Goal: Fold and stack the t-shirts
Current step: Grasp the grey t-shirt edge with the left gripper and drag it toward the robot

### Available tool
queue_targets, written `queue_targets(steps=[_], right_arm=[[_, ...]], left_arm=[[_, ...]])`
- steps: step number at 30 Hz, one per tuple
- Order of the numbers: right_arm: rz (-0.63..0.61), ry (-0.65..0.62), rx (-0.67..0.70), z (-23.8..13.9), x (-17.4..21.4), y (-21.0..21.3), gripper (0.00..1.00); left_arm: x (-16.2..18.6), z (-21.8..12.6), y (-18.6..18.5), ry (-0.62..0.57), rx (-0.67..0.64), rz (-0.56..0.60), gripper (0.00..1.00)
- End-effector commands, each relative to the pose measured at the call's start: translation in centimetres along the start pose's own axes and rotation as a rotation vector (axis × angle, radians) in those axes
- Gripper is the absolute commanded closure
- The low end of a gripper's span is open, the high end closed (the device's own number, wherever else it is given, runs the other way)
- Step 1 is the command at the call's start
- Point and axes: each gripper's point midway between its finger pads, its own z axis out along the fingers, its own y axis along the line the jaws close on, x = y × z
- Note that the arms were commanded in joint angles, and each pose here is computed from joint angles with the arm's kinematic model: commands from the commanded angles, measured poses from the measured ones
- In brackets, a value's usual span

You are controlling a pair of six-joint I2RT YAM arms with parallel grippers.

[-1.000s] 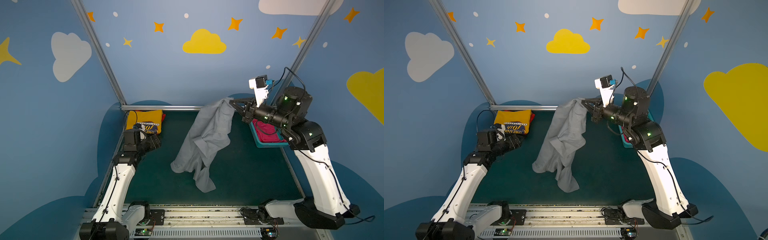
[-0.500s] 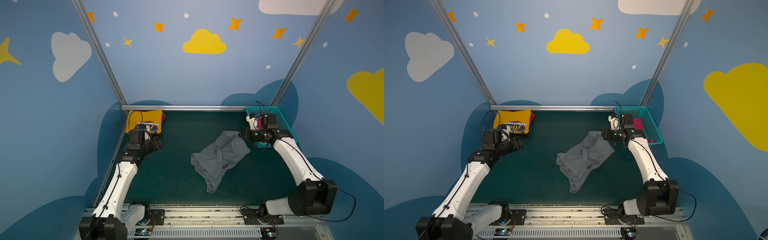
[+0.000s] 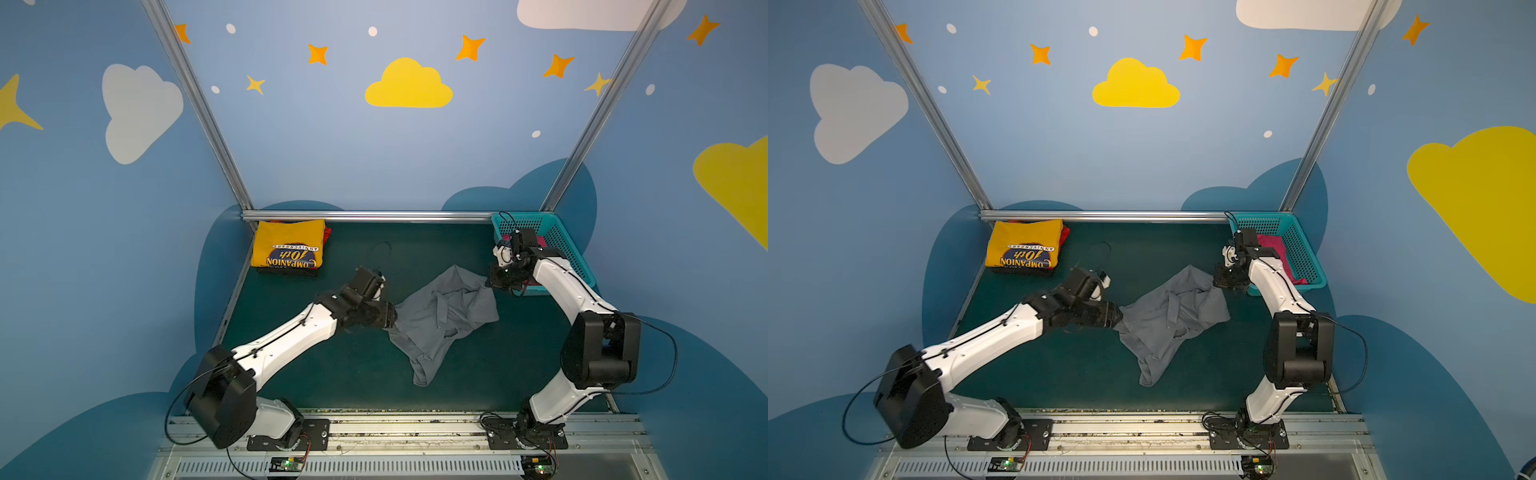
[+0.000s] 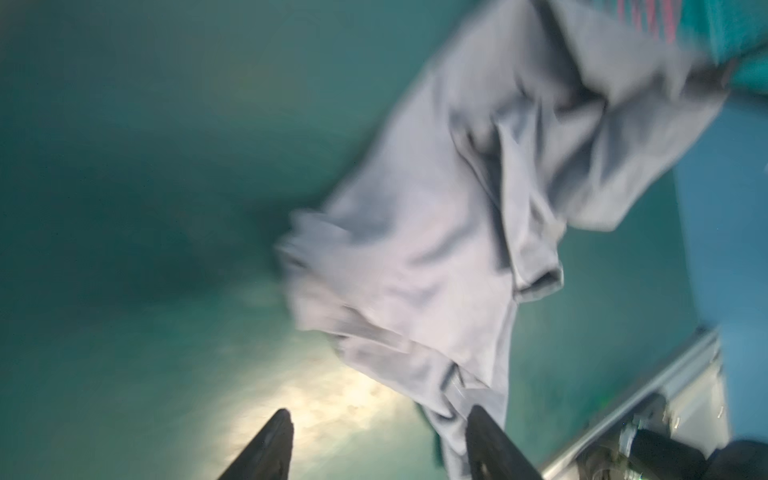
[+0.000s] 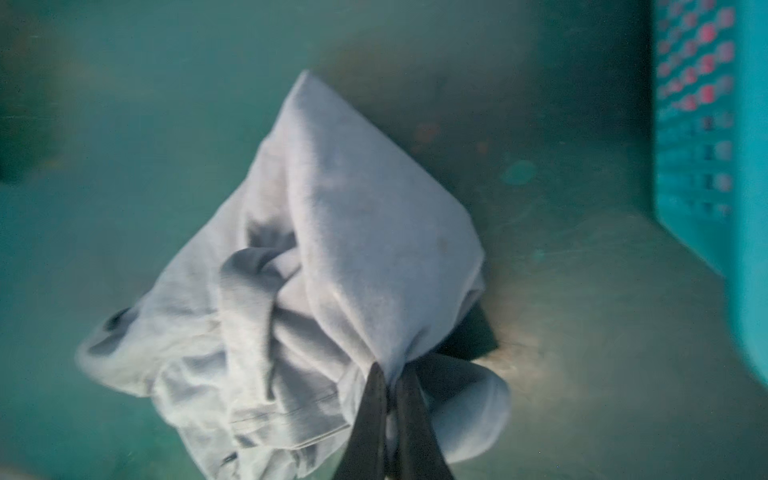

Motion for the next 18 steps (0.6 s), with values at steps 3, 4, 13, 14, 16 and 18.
queue_targets(steps=[3, 4, 13, 14, 16, 18], right_arm=[[0.039, -0.032, 0.057, -1.0, -0.2, -1.7, 0.88], [0.052, -0.041, 0.053, -1.3, -0.4, -1.8, 0.85], [0.092, -0.146, -0.004, -5.4, -0.5, -1.7, 0.67], [0.095, -0.16, -0.014, -5.9, -0.4, -1.5, 0.65], [0.097, -0.191, -0.035, -6.9, -0.4, -1.2, 0.63], [0.096, -0.21, -0.048, -7.7, -0.2, -0.9, 0.62]], left_arm=[[2.7, 3.8, -3.8, 0.166, -0.025, 0.101, 0.3], [3.2, 4.7, -4.3, 0.195, -0.03, 0.119, 0.3], [7.8, 8.2, -6.7, 0.373, -0.015, 0.194, 0.31], [7.9, 8.5, -6.9, 0.374, -0.015, 0.204, 0.29], [8.0, 9.0, -7.3, 0.369, -0.02, 0.225, 0.26], [7.9, 9.5, -7.7, 0.364, -0.028, 0.239, 0.26]])
